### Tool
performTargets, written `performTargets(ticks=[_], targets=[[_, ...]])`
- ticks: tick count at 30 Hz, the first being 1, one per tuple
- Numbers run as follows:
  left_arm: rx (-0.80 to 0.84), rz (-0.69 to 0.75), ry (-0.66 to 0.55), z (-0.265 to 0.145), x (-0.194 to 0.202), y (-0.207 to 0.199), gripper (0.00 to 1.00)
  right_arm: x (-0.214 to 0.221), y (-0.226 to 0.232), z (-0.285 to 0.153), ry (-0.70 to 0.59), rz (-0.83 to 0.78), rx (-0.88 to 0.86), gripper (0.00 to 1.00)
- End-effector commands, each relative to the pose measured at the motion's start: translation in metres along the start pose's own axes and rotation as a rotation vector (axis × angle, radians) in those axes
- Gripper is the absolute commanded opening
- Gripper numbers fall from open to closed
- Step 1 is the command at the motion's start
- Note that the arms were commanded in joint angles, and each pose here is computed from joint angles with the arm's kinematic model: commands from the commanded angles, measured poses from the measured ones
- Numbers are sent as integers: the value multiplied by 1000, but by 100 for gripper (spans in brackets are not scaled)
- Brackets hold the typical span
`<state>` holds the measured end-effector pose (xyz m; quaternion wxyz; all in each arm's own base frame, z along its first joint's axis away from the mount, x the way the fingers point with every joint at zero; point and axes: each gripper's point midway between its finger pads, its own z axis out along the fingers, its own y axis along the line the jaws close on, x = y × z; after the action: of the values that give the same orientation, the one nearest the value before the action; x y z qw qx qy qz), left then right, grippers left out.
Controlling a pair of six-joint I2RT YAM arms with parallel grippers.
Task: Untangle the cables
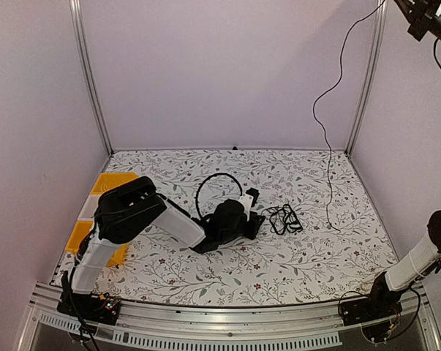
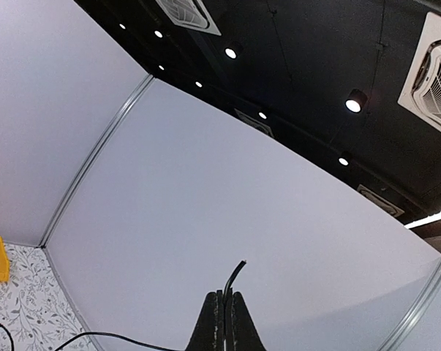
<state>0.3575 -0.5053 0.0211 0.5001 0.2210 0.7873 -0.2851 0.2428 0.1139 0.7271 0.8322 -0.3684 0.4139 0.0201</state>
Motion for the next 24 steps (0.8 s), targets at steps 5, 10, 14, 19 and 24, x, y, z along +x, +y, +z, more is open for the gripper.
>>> performTargets(ticks=[5,10,14,19,24], targets=[[37,82,-182,-69,-77,-5,45,166,97,11,298,290,-382,0],[136,124,-247,-105,-110,-32,56,171,139,-2,289,385,-534,0],[316,185,-308,-124,-131,-73,60,163,148,-4,269,403,-572,0],[396,310,-350,-113,-139,-108,63,143,145,-5,230,399,-578,0],[410,412,-379,-87,-140,-131,63,128,142,-7,201,409,-585,0]])
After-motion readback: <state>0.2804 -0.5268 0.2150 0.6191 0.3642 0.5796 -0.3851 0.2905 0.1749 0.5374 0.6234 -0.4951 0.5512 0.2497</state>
